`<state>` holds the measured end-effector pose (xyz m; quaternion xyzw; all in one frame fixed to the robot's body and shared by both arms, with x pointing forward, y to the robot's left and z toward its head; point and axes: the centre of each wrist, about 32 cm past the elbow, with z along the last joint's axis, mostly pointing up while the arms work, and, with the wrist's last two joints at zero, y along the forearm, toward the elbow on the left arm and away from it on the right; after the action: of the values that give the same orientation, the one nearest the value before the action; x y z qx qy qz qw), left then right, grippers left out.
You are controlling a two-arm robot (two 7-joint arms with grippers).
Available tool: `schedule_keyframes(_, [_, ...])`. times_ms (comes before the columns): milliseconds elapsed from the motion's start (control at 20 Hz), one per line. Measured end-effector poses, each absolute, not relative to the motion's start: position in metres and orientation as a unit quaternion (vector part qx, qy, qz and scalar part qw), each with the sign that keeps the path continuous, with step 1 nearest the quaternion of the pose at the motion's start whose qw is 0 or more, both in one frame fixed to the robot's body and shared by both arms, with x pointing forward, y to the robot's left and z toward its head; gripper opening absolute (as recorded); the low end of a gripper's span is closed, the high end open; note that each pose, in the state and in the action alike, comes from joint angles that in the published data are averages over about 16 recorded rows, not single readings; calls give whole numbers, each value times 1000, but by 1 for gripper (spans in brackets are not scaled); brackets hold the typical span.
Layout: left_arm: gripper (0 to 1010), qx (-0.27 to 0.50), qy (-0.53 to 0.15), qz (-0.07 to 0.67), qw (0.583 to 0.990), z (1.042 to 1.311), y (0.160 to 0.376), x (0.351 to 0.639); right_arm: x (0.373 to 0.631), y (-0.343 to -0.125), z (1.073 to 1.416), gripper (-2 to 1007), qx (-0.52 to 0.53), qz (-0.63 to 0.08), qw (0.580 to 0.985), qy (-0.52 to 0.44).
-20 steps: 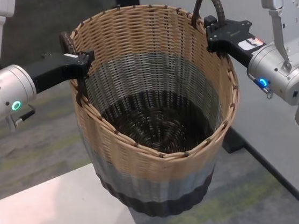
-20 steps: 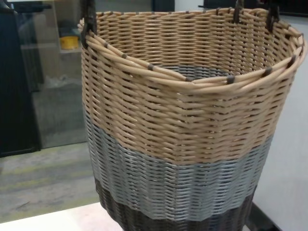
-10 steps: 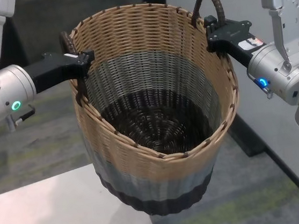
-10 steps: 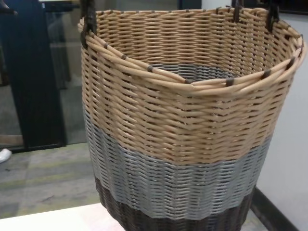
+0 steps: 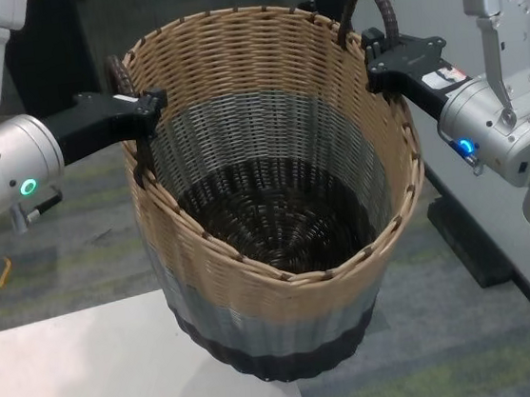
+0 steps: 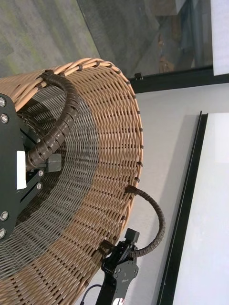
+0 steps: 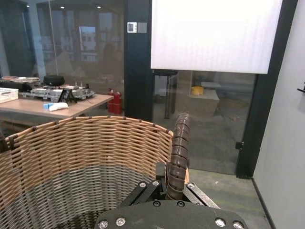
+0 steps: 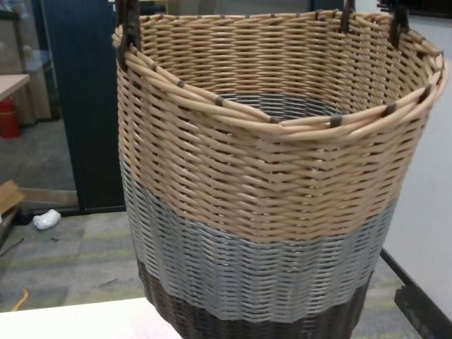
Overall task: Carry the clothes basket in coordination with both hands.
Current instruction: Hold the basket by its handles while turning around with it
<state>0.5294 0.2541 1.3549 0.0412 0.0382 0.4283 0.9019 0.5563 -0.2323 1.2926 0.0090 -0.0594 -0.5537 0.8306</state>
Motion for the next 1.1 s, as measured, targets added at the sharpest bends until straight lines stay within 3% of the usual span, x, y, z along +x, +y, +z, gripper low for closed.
schedule_keyframes(1100, [0, 41, 38, 428, 902, 1355, 254, 529, 556, -232, 1293, 25, 9, -554, 831, -59])
